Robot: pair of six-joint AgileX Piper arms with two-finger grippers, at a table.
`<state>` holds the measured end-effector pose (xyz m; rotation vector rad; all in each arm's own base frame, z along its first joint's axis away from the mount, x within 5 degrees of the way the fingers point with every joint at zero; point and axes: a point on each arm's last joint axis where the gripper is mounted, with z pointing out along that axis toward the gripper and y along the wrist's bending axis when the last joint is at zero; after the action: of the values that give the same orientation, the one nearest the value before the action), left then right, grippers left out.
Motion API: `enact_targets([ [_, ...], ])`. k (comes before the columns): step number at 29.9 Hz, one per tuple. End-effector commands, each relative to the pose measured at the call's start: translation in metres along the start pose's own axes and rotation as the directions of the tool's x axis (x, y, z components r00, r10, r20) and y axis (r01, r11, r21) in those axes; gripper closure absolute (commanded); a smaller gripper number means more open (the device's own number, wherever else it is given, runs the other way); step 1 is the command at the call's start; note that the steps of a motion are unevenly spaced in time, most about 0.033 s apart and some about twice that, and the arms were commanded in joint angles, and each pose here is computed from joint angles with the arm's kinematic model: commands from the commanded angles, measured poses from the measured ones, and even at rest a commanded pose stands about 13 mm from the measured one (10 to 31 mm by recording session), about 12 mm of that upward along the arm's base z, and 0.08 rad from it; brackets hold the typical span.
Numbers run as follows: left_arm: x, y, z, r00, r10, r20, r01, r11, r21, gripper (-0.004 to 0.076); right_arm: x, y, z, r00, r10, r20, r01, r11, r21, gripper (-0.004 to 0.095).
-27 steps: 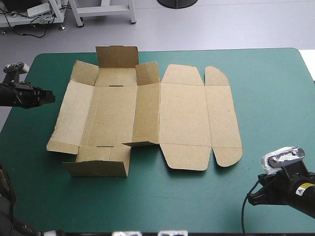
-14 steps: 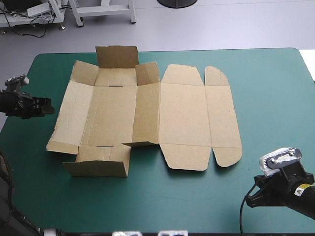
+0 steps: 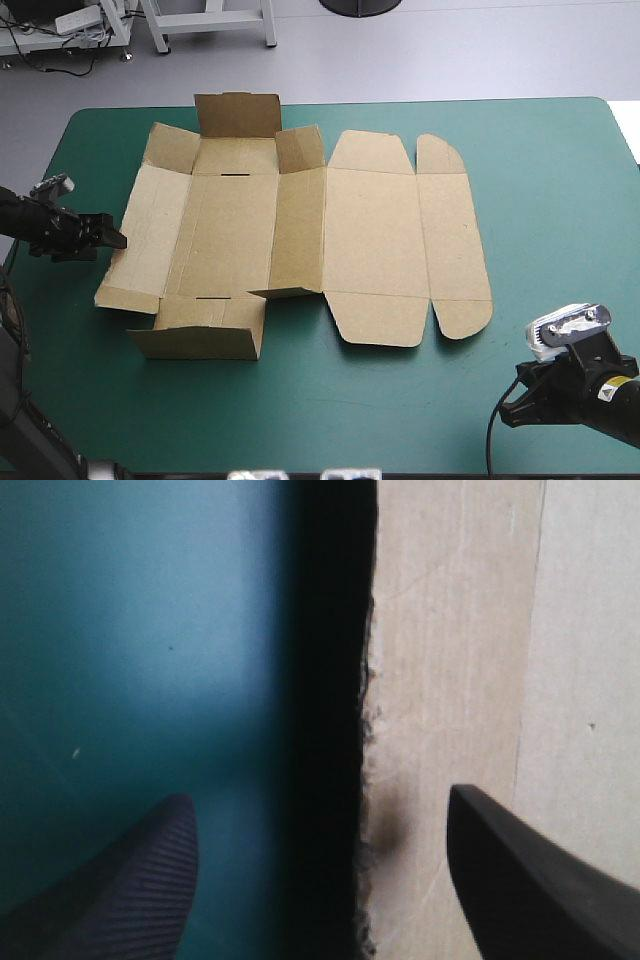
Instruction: Fold the box
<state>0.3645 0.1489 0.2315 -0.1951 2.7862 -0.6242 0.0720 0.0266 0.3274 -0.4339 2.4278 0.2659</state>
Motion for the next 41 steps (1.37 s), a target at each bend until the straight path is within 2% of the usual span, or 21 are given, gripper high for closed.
enact_targets([
  [1, -0.003, -0.022, -0.023, 0.999, 0.007, 0.049, -0.012, 0.995, 0.096, 0.0227, -0.008, 0.001, -0.005, 0.999, -0.007, 0.052, 0.007, 1.0, -0.002, 0.0932],
  [5, -0.005, -0.025, -0.023, 0.998, 0.015, 0.068, -0.023, 0.991, 0.129, 0.0234, -0.008, 0.001, -0.005, 0.999, -0.006, 0.046, 0.006, 1.0, -0.007, 0.0932],
  [11, -0.006, -0.026, -0.021, 0.997, 0.002, 0.077, -0.014, 0.988, 0.154, 0.0311, -0.006, 0.002, -0.004, 1.0, -0.006, 0.028, 0.006, 1.0, -0.014, 0.0932],
  [18, -0.01, -0.033, -0.004, 0.999, 0.013, 0.04, -0.02, 0.984, 0.179, 0.0314, -0.006, 0.002, -0.004, 1.0, -0.006, 0.026, 0.006, 1.0, -0.015, 0.0932],
  [25, -0.012, -0.055, 0.019, 0.997, 0.074, -0.025, -0.068, 0.979, 0.191, 0.0314, -0.006, 0.002, -0.004, 1.0, -0.006, 0.026, 0.006, 1.0, -0.015, 0.0932],
  [28, -0.01, -0.061, 0.029, 0.99, 0.118, -0.072, -0.106, 0.982, 0.157, 0.0314, -0.005, 0.002, -0.004, 1.0, -0.006, 0.017, 0.006, 1.0, -0.019, 0.0932],
  [34, -0.008, -0.056, 0.03, 0.989, 0.102, -0.11, -0.091, 0.991, 0.097, 0.0322, -0.005, 0.002, -0.004, 1.0, -0.006, 0.013, 0.006, 1.0, -0.02, 0.0932],
  [36, -0.008, -0.056, 0.03, 0.989, 0.1, -0.11, -0.09, 0.991, 0.097, 0.036, -0.005, 0.003, -0.004, 1.0, -0.006, 0.009, 0.007, 1.0, -0.022, 0.0932],
  [38, -0.008, -0.056, 0.03, 0.989, 0.1, -0.11, -0.09, 0.991, 0.097, 0.0432, -0.004, 0.003, -0.004, 1.0, -0.006, 0.007, 0.007, 1.0, -0.023, 0.0931],
  [41, -0.007, -0.057, 0.03, 0.988, 0.108, -0.112, -0.097, 0.991, 0.094, 0.064, -0.004, 0.003, -0.004, 1.0, -0.006, 0.007, 0.007, 1.0, -0.023, 0.0932],
])
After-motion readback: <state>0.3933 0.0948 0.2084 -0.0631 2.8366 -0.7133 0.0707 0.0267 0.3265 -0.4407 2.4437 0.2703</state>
